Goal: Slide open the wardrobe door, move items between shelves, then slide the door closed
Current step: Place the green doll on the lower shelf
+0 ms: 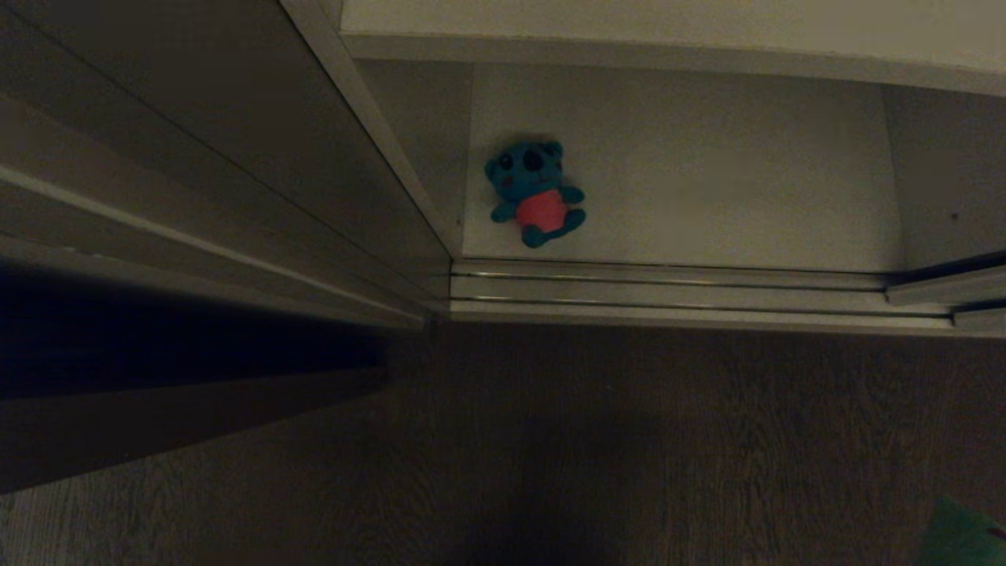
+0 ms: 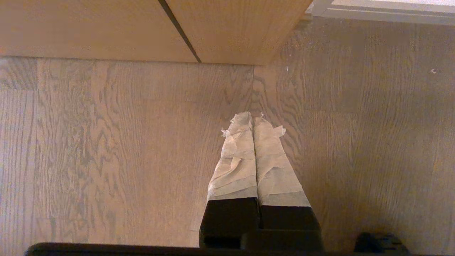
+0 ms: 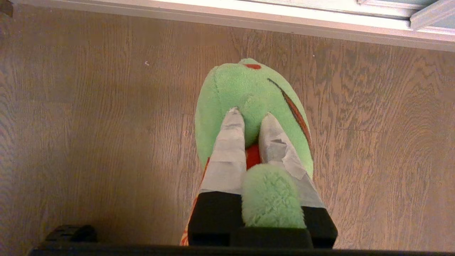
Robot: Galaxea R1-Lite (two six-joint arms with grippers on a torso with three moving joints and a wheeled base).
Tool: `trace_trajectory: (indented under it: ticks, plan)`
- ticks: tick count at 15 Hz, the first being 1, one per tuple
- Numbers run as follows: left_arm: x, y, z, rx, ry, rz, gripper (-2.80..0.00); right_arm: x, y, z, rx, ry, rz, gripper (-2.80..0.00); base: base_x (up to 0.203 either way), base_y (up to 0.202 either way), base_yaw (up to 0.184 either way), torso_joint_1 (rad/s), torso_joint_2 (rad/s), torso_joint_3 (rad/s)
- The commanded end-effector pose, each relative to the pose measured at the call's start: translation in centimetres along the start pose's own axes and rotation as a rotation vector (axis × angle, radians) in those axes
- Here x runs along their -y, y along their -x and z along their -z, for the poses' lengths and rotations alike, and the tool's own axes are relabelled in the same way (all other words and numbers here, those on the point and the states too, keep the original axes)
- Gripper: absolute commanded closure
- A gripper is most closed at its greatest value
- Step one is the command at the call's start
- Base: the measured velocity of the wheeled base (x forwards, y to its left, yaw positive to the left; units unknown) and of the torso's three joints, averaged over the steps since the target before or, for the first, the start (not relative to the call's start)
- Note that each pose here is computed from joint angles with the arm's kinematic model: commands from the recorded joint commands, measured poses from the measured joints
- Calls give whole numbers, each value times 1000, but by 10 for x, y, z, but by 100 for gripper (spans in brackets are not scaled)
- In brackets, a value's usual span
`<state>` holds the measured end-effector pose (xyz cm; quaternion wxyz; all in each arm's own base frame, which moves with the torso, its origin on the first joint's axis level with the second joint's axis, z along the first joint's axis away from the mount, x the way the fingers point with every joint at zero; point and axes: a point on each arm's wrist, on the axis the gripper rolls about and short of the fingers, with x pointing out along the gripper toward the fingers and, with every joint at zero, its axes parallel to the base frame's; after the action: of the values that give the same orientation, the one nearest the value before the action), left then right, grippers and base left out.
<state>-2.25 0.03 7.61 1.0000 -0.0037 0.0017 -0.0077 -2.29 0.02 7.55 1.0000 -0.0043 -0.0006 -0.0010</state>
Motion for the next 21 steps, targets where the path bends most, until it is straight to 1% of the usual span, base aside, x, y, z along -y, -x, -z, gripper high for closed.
trace_trajectory:
  ticks: [1,3,5,7,8,10,11,14,16,19,21]
  plan:
    - [0,0,0,0,0,0,0,0,0,0,1,-4,0,0,0,0,0,0,0,0]
    - [0,0,0,0,0,0,0,0,1,0,-8,0,6,0,0,0,0,0,0,0]
    - [0,0,0,0,0,0,0,0,3,0,-57,31,12,0,0,0,0,0,0,0]
    - [0,0,0,0,0,0,0,0,6,-7,-86,37,16,0,0,0,0,0,0,0]
    - [0,0,0,0,0,0,0,1,6,-16,-93,36,16,0,0,0,0,0,0,0]
    - [0,0,0,0,0,0,0,1,0,-49,-125,18,13,0,0,0,0,0,0,0]
    - [0,0,0,0,0,0,0,1,-6,-64,-148,12,10,0,0,0,0,0,0,0]
    - [0,0,0,0,0,0,0,1,-35,-90,-213,5,-7,0,0,0,0,0,0,0]
    - [0,0,0,0,0,0,0,-1,-58,-101,-217,2,-39,0,0,0,0,0,0,0]
    - [0,0,0,0,0,0,0,-3,-93,-111,-202,-23,-32,0,0,0,0,0,0,0]
    - [0,0,0,0,0,0,0,-5,-110,-113,-200,-39,-28,0,0,0,0,0,0,0]
